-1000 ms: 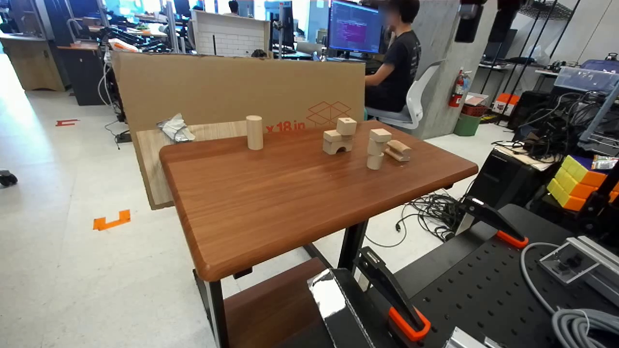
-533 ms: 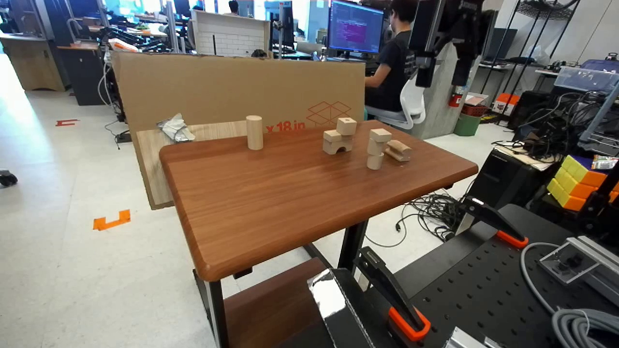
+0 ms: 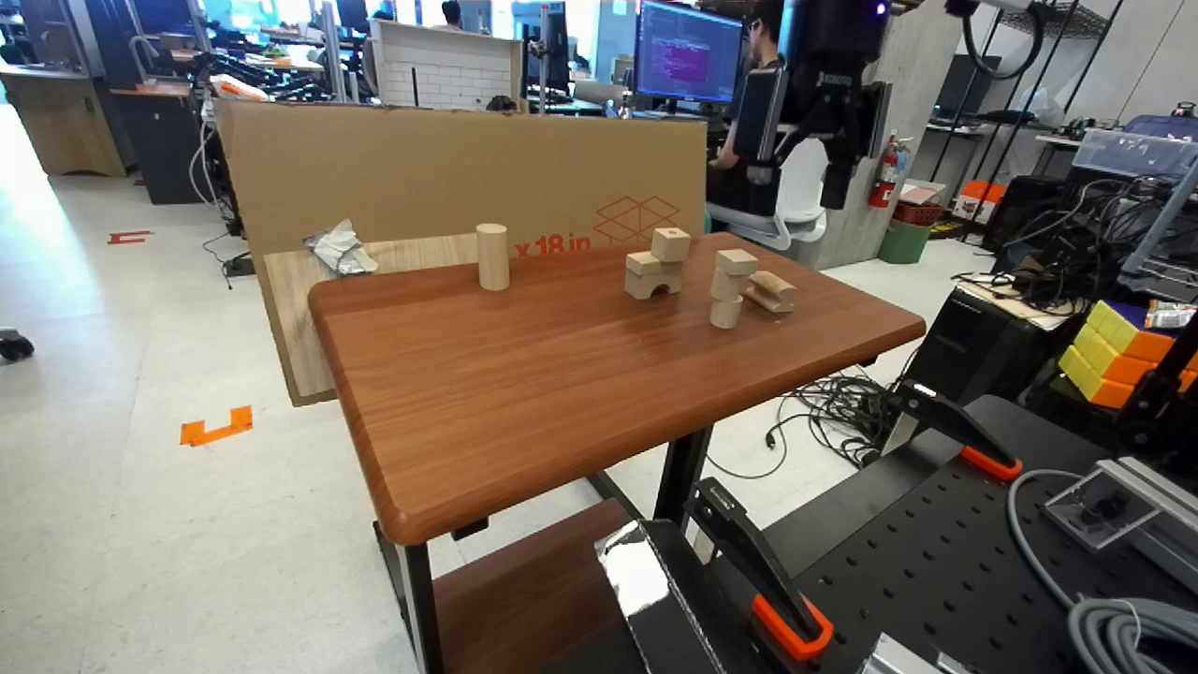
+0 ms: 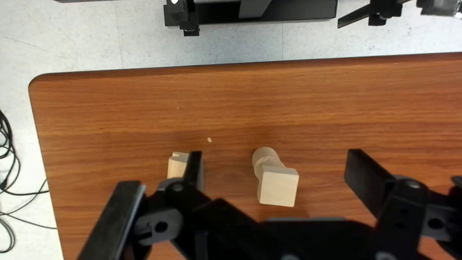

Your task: Move the square blocks from the front stacked blocks to the back stacked blocks

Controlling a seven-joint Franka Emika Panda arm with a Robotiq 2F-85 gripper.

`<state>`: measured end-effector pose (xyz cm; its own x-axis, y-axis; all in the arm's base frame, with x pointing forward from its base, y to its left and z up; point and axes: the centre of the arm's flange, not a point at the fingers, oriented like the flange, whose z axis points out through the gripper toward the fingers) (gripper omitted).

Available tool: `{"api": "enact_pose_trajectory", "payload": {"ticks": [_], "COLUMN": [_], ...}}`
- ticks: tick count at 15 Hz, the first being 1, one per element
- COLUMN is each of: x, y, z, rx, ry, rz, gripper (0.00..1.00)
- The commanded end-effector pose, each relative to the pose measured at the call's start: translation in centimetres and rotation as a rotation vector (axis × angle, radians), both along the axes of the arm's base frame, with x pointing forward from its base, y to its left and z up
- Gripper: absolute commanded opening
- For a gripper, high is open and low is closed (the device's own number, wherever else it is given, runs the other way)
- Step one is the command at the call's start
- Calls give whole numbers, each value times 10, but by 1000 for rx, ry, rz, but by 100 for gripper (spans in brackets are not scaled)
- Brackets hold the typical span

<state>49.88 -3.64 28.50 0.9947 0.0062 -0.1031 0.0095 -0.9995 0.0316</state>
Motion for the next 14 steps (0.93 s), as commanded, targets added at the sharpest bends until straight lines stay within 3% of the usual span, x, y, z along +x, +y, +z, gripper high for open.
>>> {"api": "enact_pose_trajectory", "payload": {"ticks": [1,11,12,14], "x": [21,45,46,49], "y": [6,13,14,15], "z": [-19,-53,-56,-59], "rx": [-17,-69,-72,-74], "ry": [-1,36,38,43], "rz": [-12,-34,-32,-28], "gripper": [100,100,78,66]}}
